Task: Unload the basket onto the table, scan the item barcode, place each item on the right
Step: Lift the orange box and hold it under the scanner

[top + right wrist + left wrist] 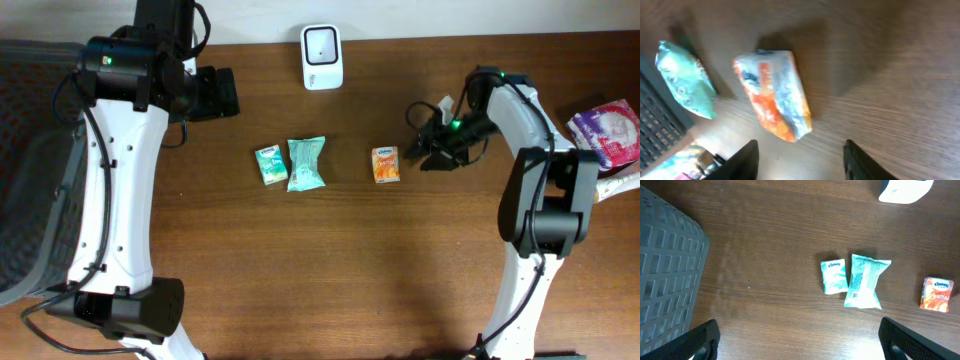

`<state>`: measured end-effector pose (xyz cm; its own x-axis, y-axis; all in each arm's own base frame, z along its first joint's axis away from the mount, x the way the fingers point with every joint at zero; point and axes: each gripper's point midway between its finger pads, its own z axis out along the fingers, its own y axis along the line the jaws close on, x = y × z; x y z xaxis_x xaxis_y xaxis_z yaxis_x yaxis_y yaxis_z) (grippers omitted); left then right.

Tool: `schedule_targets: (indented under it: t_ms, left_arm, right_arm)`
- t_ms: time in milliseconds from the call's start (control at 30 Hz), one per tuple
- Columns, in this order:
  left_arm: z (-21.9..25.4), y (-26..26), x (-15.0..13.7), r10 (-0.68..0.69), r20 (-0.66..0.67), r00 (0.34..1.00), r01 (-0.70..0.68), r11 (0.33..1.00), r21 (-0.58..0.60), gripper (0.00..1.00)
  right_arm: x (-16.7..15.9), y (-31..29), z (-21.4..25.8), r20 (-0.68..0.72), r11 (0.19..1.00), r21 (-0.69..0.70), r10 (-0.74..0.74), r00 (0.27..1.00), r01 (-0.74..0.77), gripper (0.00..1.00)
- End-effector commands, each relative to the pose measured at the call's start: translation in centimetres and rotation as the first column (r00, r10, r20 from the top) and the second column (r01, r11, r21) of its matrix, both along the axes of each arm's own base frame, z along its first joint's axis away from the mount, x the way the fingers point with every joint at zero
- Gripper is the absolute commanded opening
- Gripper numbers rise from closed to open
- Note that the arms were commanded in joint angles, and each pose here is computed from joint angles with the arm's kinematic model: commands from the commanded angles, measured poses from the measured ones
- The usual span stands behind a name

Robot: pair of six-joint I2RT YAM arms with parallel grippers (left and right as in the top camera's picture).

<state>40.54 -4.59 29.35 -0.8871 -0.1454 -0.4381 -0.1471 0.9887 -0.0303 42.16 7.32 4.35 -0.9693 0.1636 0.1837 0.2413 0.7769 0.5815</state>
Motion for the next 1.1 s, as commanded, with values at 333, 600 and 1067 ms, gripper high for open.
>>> schedule_targets:
  t_ms: [333, 600, 1067]
  left_arm:
    - [0.5, 0.3, 0.0, 0.009, 0.016, 1.000, -0.009, 1.000, 0.002, 0.99]
    - [0.5, 0.3, 0.0, 0.009, 0.016, 1.000, -0.009, 1.000, 0.002, 0.99]
    - [0.5, 0.3, 0.0, 0.009, 0.016, 1.000, -0.009, 1.000, 0.002, 0.99]
  right_arm:
    - [1.0, 3.5, -3.2, 0.123, 0.986, -0.099, 0.146, 0.982, -0.134, 0.47]
    - [-1.8, 6.6, -6.3, 0.095, 0.976, -0.081, 0.209, 0.973, -0.201, 0.05]
    - [5.1, 12.4, 16.0, 0.672, 0.613, 0.584, 0.002, 0.741, -0.532, 0.04]
